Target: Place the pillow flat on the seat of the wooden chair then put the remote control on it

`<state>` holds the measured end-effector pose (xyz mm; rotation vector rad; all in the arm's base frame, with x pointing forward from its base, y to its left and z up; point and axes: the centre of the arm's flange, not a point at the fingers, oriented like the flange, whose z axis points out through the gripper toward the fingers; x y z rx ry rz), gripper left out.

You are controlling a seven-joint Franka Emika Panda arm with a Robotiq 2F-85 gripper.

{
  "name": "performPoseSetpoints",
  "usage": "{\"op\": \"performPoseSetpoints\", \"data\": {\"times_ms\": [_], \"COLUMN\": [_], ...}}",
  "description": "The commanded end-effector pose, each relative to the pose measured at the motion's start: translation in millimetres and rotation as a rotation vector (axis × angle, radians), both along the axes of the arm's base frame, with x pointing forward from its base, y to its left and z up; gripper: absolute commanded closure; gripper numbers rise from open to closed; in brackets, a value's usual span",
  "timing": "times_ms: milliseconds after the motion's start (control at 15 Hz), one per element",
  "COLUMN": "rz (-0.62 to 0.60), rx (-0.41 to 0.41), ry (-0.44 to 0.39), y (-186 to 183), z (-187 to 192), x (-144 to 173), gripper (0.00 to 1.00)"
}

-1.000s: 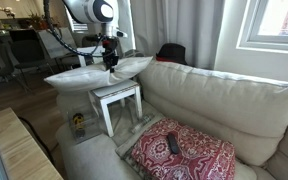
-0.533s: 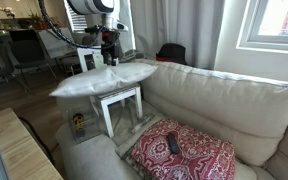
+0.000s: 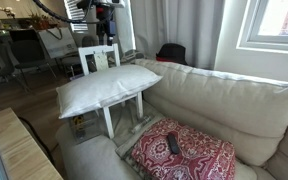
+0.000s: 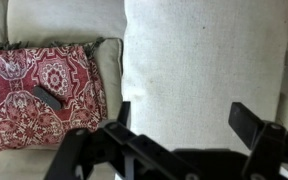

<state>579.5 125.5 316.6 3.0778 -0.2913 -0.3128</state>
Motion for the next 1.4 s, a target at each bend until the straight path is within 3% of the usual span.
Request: {"op": "performPoseSetpoints", "data": {"times_ms": [0, 533, 933, 1333], "rz": [0.001, -0.008, -0.310, -0.610], "rx": [0.000, 0.013, -0.057, -0.108], "ry": [0.003, 0.036, 0.006, -0.160], "y": [0, -9, -127, -220], "z": [-2, -17, -59, -117], "x": [0, 2, -7, -32], "gripper": [0.00, 0.00, 0.00, 0.00]}}
